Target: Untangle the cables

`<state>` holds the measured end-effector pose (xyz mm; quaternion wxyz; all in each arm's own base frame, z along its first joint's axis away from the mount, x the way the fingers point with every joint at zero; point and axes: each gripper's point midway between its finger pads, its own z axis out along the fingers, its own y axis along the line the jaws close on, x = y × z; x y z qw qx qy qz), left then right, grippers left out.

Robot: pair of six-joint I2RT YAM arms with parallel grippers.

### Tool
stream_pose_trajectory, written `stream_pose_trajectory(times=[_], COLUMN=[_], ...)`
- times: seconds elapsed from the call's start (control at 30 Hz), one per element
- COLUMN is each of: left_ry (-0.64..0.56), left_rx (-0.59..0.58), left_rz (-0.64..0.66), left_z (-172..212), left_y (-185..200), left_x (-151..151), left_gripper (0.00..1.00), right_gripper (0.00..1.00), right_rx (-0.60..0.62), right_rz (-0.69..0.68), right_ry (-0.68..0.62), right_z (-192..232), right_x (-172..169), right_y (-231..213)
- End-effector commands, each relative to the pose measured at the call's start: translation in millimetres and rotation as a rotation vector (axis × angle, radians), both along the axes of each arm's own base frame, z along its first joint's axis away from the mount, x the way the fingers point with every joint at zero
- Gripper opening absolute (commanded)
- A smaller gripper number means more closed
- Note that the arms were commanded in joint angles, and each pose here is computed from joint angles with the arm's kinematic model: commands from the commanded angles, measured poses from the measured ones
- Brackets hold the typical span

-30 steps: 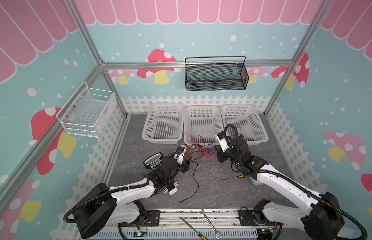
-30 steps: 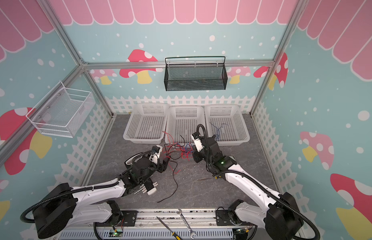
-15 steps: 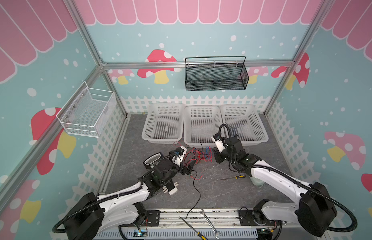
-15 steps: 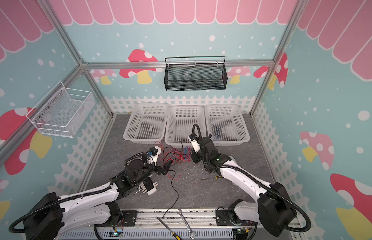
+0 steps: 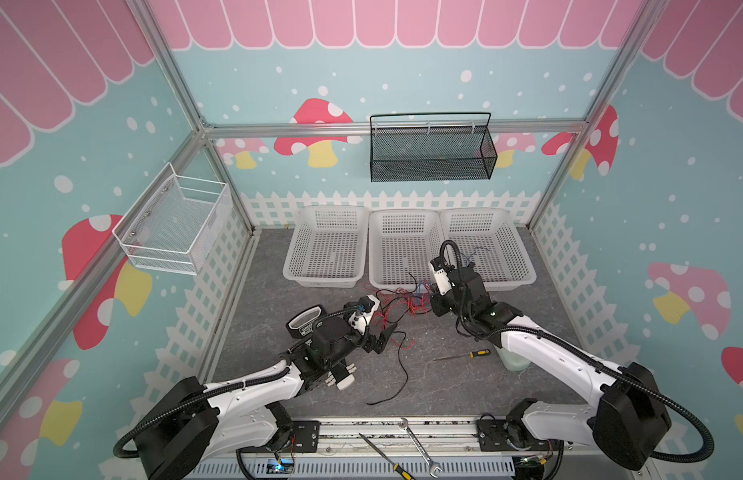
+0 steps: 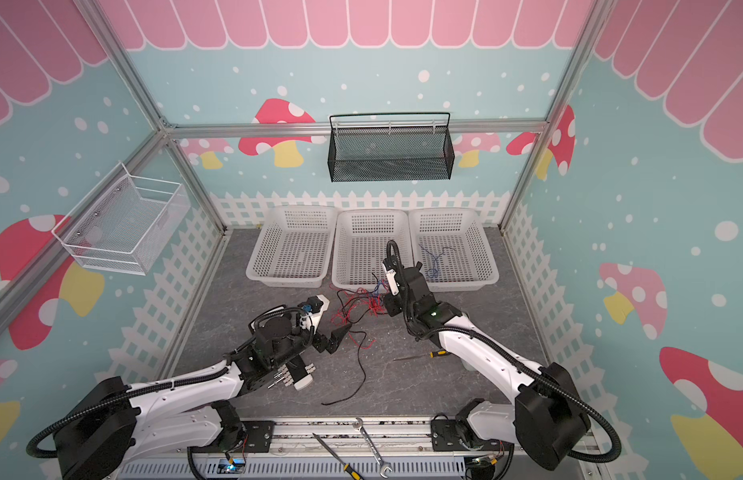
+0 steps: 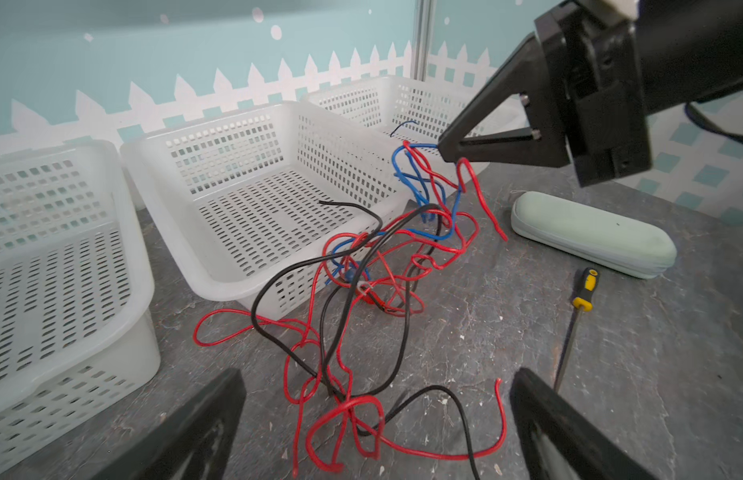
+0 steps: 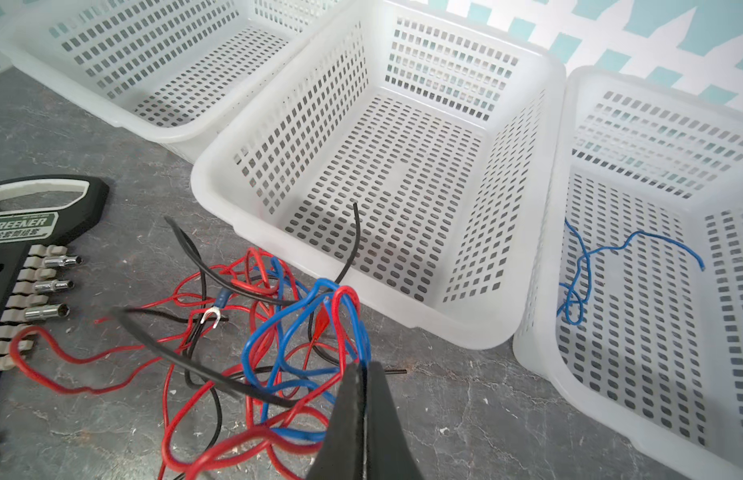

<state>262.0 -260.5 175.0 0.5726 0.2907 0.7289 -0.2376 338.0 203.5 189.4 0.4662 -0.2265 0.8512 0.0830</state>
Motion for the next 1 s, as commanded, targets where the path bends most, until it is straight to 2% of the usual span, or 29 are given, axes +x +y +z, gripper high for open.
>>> stream_pose_trajectory(times=[0.0, 0.27, 0.5, 0.6, 0.7, 0.8, 0.83, 0.87, 0.97], left_ry=[-0.056, -0.077, -0.100, -0.081, -0.060, -0.051, -0.047, -0.044, -0.038], left_rx=[-0.043, -0.099, -0.127, -0.123, -0.111, -0.104, -0.102, -0.098, -0.083], left_rz=[-0.058, -0.123, -0.065, -0.054, -0.036, -0.010, 0.003, 0.018, 0.044], left_z=[15.5, 36.5, 34.2, 25.0, 14.5, 8.6, 7.1, 5.9, 3.4], left_y=[-7.2, -53.0, -69.4, -73.4, -74.0, -70.9, -69.1, -66.6, -61.4], left_x=[-4.2, 15.6, 40.2, 46.0, 50.6, 53.4, 54.7, 56.2, 57.7], left_gripper=[0.99, 0.95, 0.84, 0.68, 0.46, 0.19, 0.06, 0.00, 0.00], right_gripper=[0.00, 0.00, 0.00, 0.00, 0.00, 0.00, 0.00, 0.00, 0.00], right_rx=[0.025, 0.120, 0.178, 0.218, 0.238, 0.237, 0.234, 0.229, 0.209], right_rz=[0.060, 0.205, 0.321, 0.357, 0.358, 0.342, 0.333, 0.324, 0.297], right_ry=[-0.005, -0.011, -0.070, -0.108, -0.139, -0.145, -0.143, -0.140, -0.129], right_z=[6.3, 15.5, 35.0, 46.2, 55.0, 58.4, 57.8, 56.8, 52.1], right_x=[2.9, -6.9, -27.6, -38.7, -43.9, -45.1, -44.7, -44.1, -41.6], right_y=[13.9, 41.8, 50.4, 50.8, 47.3, 43.4, 41.6, 40.3, 36.2])
